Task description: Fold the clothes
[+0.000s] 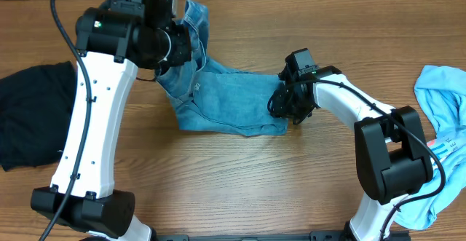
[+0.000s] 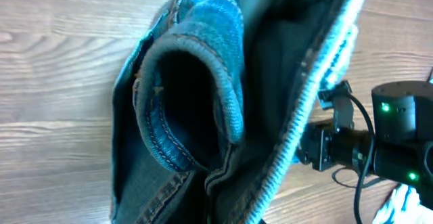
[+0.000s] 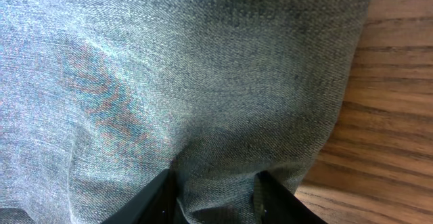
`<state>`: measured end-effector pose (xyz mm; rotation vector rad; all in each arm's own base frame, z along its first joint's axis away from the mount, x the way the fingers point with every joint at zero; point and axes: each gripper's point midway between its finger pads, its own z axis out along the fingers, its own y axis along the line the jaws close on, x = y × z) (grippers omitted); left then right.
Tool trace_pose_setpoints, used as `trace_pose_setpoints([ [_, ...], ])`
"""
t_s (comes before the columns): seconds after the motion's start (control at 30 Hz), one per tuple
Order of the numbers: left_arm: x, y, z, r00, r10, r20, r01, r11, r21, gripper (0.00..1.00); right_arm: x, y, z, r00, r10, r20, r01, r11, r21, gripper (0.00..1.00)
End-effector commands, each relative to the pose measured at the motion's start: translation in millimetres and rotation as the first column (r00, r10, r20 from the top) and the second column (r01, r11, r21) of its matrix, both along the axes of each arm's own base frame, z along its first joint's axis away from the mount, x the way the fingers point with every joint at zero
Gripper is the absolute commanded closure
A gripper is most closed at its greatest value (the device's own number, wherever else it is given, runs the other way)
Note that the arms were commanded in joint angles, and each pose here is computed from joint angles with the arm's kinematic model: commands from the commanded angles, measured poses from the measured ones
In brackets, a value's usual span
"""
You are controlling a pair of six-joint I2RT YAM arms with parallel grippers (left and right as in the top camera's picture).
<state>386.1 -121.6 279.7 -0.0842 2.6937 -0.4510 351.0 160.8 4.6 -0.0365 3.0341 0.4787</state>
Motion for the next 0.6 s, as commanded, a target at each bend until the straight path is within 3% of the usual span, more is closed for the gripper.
trace_pose_setpoints([
  [0.0,-14,-33,-9,0.998,-0.037,-0.049,0.033,0.997,-0.069,0.96,-18,-5,-39,0.996,0.000,-0.093,-0.004,0.999,-0.042,0.59],
  [0.2,-22,-86,-35,0.991,-0.124,-0.046,0.120,0.990,-0.080,0.95,-20,-5,-39,0.995,0.000,-0.103,-0.004,0.999,-0.041,0.59],
  [0.57,-11,-120,-101,0.979,-0.132,-0.153,0.125,0.991,-0.054,0.94,-23,-6,-39,0.993,0.000,-0.118,-0.005,0.999,-0.047,0.58],
])
